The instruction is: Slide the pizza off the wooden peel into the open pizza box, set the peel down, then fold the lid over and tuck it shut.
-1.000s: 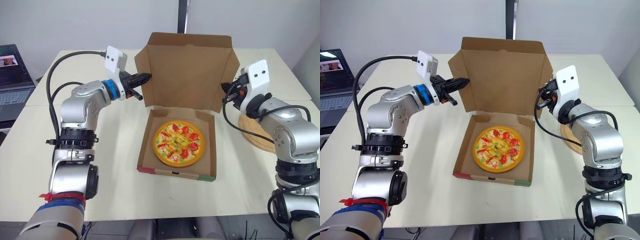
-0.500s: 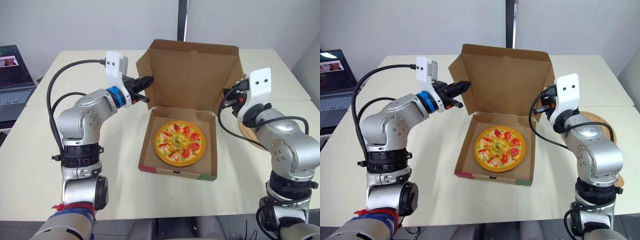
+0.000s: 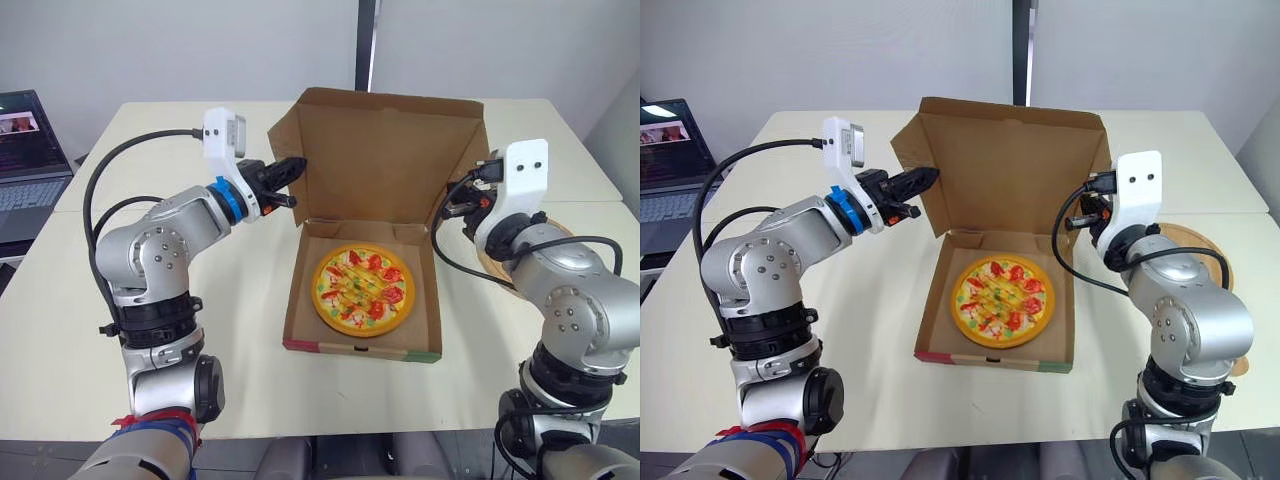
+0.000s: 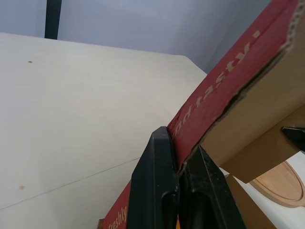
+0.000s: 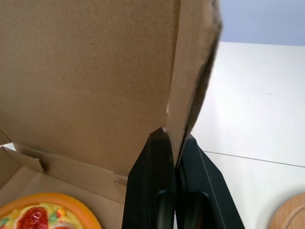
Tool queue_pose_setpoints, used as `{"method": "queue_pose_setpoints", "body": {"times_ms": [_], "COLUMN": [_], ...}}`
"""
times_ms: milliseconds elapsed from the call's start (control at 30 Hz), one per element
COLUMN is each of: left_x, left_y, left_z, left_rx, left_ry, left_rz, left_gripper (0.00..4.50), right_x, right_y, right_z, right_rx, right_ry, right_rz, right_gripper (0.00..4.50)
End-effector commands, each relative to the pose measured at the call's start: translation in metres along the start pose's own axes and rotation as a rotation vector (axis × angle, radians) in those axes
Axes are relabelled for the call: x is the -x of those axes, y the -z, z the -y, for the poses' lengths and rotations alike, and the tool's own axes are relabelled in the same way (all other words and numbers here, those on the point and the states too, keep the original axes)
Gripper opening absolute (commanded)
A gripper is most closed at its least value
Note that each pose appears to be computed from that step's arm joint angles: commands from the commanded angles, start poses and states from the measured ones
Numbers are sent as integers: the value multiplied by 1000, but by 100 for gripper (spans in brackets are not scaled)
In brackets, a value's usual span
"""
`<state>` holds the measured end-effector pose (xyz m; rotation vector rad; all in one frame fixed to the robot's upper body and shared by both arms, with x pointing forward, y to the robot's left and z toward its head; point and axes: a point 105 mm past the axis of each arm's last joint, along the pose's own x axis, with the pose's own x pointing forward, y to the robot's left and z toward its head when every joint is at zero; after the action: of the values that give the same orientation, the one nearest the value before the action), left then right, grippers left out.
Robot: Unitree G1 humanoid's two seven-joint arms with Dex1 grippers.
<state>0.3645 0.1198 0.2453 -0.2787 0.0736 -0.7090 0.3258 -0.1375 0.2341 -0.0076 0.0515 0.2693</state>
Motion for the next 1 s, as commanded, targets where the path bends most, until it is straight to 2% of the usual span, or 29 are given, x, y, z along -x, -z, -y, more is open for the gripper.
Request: {"method": "queue_pose_setpoints", "body": {"times_ms": [33,400,733,1000], "left_x": [-6,2,12,20], "left_y": [5,13,28,44], "left_z": [36,41,48,48], "left_rx": [-6,17,109,184], "left_ry": [157,172,199,191], "left_rz": [-19,-3,-8,53], "left_gripper": [0,0,0,0], "right_x": [6,11,19,26], "right_y": [-10,3,8,13], "right_z": [-44,-52,-56,-56], "right_rx": [-5,-22,-27,-2], "right_ry": [-186,-199,-228,-237], "right_rz": [34,21,23,56], "right_gripper": [5,5,5,5]}}
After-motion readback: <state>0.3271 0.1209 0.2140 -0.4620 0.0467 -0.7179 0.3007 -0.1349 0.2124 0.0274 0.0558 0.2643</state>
